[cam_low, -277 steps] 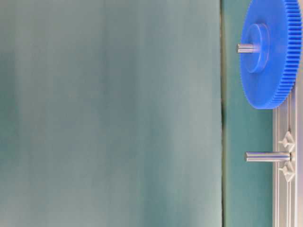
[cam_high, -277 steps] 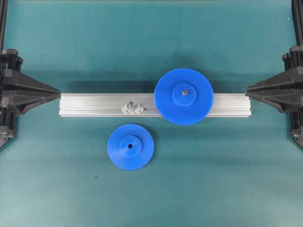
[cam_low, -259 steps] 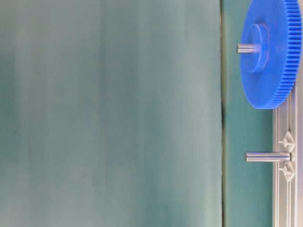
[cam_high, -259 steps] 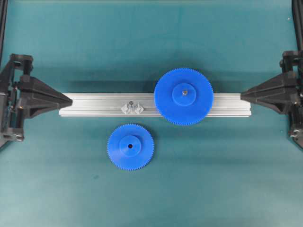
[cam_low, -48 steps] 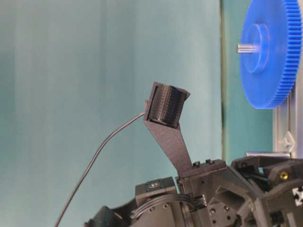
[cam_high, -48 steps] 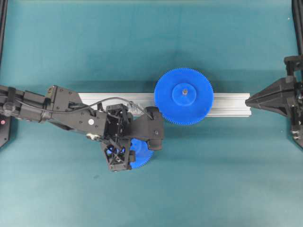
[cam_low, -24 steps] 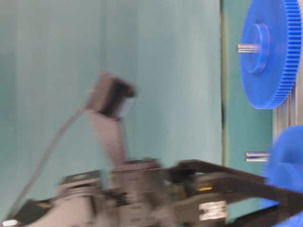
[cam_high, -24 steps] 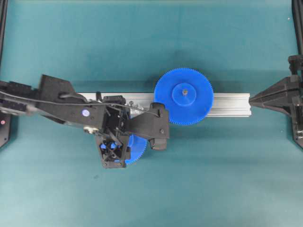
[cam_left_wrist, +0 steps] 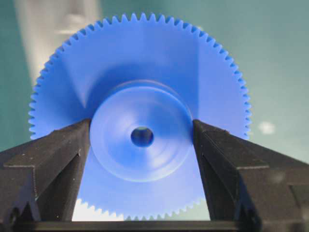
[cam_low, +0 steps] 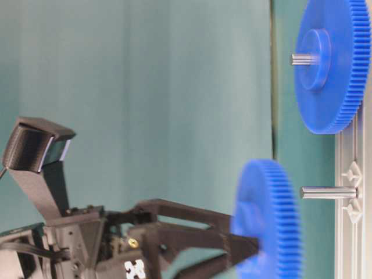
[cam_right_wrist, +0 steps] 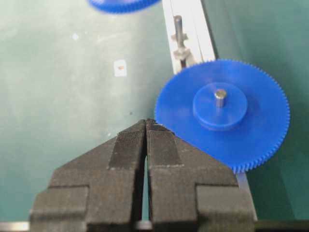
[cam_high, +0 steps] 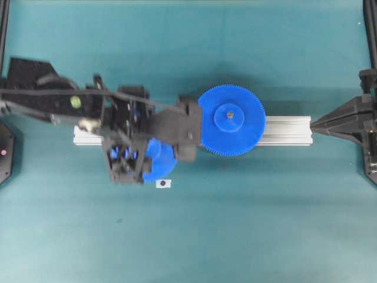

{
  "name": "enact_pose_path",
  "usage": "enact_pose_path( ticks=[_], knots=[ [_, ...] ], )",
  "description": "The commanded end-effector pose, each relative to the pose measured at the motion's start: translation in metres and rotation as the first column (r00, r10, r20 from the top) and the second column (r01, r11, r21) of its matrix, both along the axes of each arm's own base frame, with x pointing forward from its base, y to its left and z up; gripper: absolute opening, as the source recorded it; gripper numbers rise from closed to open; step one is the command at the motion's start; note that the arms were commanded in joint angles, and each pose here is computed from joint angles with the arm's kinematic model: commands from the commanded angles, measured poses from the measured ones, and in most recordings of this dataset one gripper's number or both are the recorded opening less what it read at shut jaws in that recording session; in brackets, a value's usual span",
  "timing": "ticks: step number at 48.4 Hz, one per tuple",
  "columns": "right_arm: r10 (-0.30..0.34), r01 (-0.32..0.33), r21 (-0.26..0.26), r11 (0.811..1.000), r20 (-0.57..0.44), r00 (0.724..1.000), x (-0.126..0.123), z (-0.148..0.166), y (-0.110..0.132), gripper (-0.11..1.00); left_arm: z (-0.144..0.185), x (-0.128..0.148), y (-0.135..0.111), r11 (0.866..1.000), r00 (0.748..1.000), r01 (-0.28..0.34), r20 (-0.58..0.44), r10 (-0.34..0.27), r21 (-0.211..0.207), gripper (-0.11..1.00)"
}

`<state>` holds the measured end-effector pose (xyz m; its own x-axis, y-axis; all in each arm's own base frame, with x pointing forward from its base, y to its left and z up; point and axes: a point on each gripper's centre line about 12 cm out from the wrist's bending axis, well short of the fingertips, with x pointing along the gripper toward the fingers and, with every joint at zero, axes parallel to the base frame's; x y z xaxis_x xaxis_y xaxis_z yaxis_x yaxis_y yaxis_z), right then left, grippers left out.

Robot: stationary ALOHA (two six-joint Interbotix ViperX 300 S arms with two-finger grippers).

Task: Insert the small gear onto the shaft.
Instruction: 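Lift the small blue gear with the left gripper, then carry the gear over the left shaft beside the large gear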

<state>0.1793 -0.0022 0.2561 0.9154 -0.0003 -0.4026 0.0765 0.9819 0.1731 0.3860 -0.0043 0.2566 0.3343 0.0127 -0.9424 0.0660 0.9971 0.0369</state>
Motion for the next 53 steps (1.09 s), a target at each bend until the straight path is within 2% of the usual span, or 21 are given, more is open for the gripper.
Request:
enact_pose_path(
  ticks=[1,11,16,34,53],
  knots=[
    [-0.008,0.008,0.012,1.0,0.011,1.0,0.002,0.003,0.0,0.01,0.025,0.001,0.008,1.0,0.997,0.012,0.071,-0.013,0.016,0.72],
    [-0.028,0.027,0.057,0.998,0.005,1.0,0.001,0.001,0.0,0.01,0.016,0.006,0.022,0.997,0.996,0.056,0.063,-0.059,0.052,0.72],
    [-0.029,0.029,0.054,0.998,0.001,1.0,0.001,-0.001,-0.001,0.01,0.012,0.01,0.023,0.996,0.995,0.07,0.072,-0.074,0.06,0.72],
    [-0.028,0.028,0.048,0.998,-0.004,1.0,0.0,-0.003,-0.001,0.01,0.007,0.024,0.037,0.997,0.987,0.035,0.157,-0.046,0.069,0.72],
    [-0.028,0.029,0.048,0.998,-0.015,0.999,0.0,-0.007,-0.001,0.01,-0.025,0.033,0.043,0.998,0.996,0.028,0.087,-0.033,0.061,0.72]
  ],
)
